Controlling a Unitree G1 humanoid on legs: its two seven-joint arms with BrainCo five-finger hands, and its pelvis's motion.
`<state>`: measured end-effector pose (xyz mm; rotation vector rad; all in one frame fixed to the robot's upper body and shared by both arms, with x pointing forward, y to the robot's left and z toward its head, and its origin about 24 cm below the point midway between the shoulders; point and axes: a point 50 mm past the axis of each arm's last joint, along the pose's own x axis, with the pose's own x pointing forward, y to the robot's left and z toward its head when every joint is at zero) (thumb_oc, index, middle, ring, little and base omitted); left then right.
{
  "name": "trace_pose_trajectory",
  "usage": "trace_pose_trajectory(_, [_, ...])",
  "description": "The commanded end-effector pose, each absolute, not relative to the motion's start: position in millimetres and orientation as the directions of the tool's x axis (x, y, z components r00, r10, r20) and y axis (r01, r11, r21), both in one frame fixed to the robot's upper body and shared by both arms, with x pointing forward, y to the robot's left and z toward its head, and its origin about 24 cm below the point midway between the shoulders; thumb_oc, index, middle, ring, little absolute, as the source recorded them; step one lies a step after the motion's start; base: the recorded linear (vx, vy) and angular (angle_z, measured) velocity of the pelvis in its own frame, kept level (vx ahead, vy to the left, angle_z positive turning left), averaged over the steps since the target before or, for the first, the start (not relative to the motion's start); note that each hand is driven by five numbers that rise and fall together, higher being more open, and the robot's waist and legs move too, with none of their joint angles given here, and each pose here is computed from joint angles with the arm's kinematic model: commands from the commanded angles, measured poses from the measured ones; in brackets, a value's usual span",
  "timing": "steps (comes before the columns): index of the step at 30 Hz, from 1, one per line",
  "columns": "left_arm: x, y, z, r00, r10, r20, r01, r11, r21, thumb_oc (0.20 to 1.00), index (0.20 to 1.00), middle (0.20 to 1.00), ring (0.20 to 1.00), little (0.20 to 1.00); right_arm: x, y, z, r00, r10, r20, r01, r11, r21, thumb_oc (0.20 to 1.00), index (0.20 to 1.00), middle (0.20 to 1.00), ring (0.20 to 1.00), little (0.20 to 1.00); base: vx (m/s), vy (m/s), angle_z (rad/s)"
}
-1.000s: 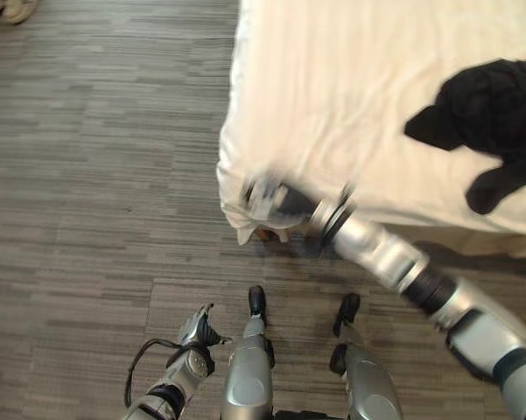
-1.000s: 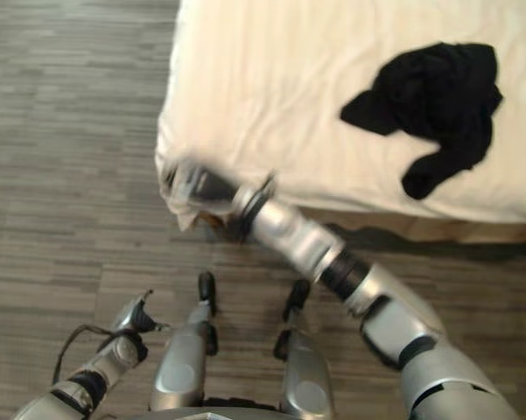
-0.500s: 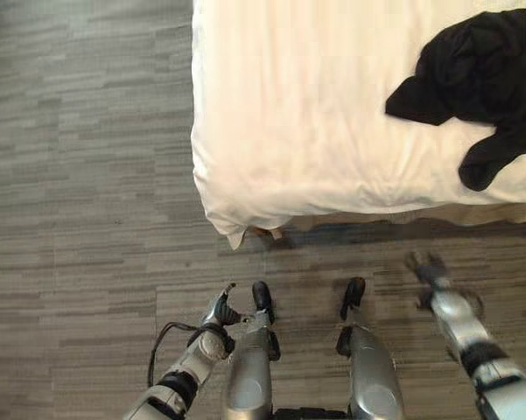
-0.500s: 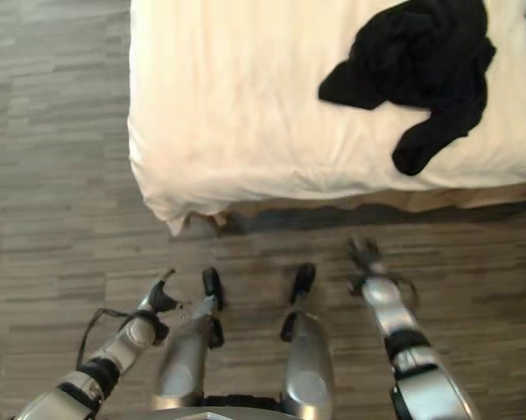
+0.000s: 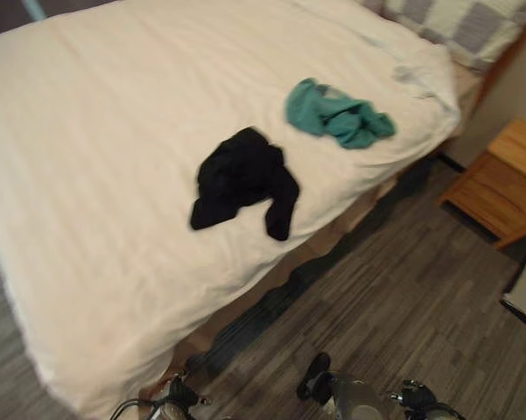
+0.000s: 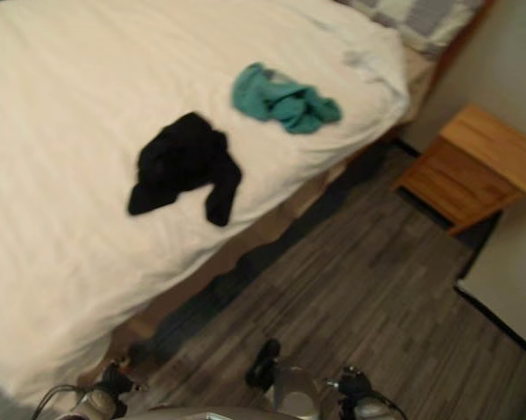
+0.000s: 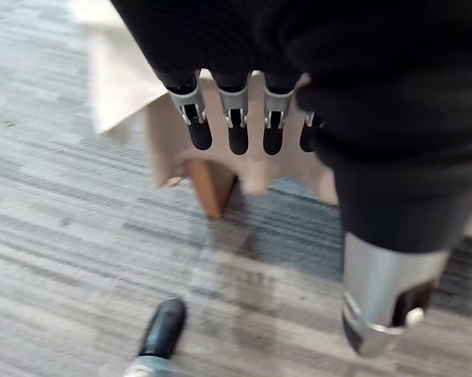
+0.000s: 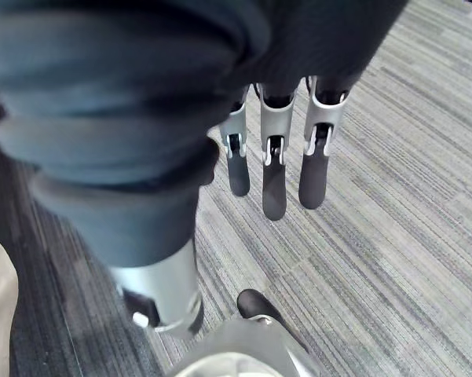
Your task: Tidy up the quilt and then pick up the clothes from the bed and put them into the laundry hamper.
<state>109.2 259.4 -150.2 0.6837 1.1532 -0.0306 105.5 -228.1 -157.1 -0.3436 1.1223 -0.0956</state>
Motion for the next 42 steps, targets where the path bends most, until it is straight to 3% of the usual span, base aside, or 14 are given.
trace_pose_trajectory(1, [149.0, 248.1, -138.3, 0.563, 0.288, -0.775, 0.363, 0.756, 0.545, 1.0, 1.0, 1.0, 1.0, 1.0, 141.5, -237.6, -143.0, 0.534, -0.258, -0.805, -0.206, 0.883, -0.421, 1.0, 1.0, 1.0, 1.0, 1.0, 0.23, -0.038, -2.39])
trace_pose_trajectory(5, [159.7, 232.2, -137.7, 0.6, 0.277, -0.75, 0.274, 0.81, 0.518, 1.0, 1.0, 1.0, 1.0, 1.0, 151.8, -220.0, -143.2, 0.566, -0.189, -0.802, -0.34, 0.833, -0.436, 1.0, 1.0, 1.0, 1.0, 1.0, 0.28, 0.192, -2.12])
trace_pose_trajectory(8, [158.7, 229.3, -138.7, 0.603, 0.26, -0.754, 0.317, 0.789, 0.526, 1.0, 1.0, 1.0, 1.0, 1.0, 153.6, -220.8, -141.6, 0.584, -0.179, -0.792, -0.4, 0.785, -0.473, 1.0, 1.0, 1.0, 1.0, 1.0, 0.45, 0.233, -1.43])
trace_pose_trajectory(12, [170.5, 219.4, -135.9, 0.631, 0.196, -0.751, 0.426, 0.721, 0.546, 1.0, 1.0, 1.0, 1.0, 1.0, 145.0, -212.4, -145.3, 0.582, -0.152, -0.799, -0.404, 0.799, -0.447, 1.0, 1.0, 1.0, 1.0, 1.0, 0.61, 0.348, -1.21])
trace_pose_trajectory(16, [197.8, 218.6, -122.0, 0.696, 0.185, -0.694, 0.418, 0.682, 0.601, 1.0, 1.0, 1.0, 1.0, 1.0, 169.6, -205.9, -133.8, 0.654, -0.142, -0.743, -0.341, 0.822, -0.457, 1.0, 1.0, 1.0, 1.0, 1.0, 0.41, 0.252, -0.5])
trace_pose_trajectory(24, [178.7, 222.9, -132.2, 0.642, 0.194, -0.742, 0.479, 0.654, 0.586, 1.0, 1.0, 1.0, 1.0, 1.0, 168.2, -215.3, -132.6, 0.654, -0.183, -0.734, -0.329, 0.804, -0.495, 1.0, 1.0, 1.0, 1.0, 1.0, 0.61, -0.052, -0.02])
trace_pose_trajectory(32, [169.3, 221.3, -135.4, 0.634, 0.241, -0.735, 0.319, 0.784, 0.533, 1.0, 1.0, 1.0, 1.0, 1.0, 157.8, -225.2, -137.2, 0.606, -0.213, -0.766, -0.329, 0.81, -0.485, 1.0, 1.0, 1.0, 1.0, 1.0, 0.47, -0.075, -0.55])
trace_pose_trajectory(36, [164.5, 218.9, -138.4, 0.614, 0.234, -0.754, 0.331, 0.791, 0.515, 1.0, 1.0, 1.0, 1.0, 1.0, 152.3, -232.1, -138.1, 0.598, -0.234, -0.767, -0.333, 0.797, -0.503, 1.0, 1.0, 1.0, 1.0, 1.0, 0.68, 0.22, -0.44])
trace_pose_trajectory(42, [172.8, 228.1, -132.5, 0.625, 0.281, -0.728, 0.254, 0.809, 0.53, 1.0, 1.0, 1.0, 1.0, 1.0, 165.3, -218.5, -136.2, 0.619, -0.203, -0.759, -0.355, 0.789, -0.501, 1.0, 1.0, 1.0, 1.0, 1.0, 0.54, 0.182, 0.75])
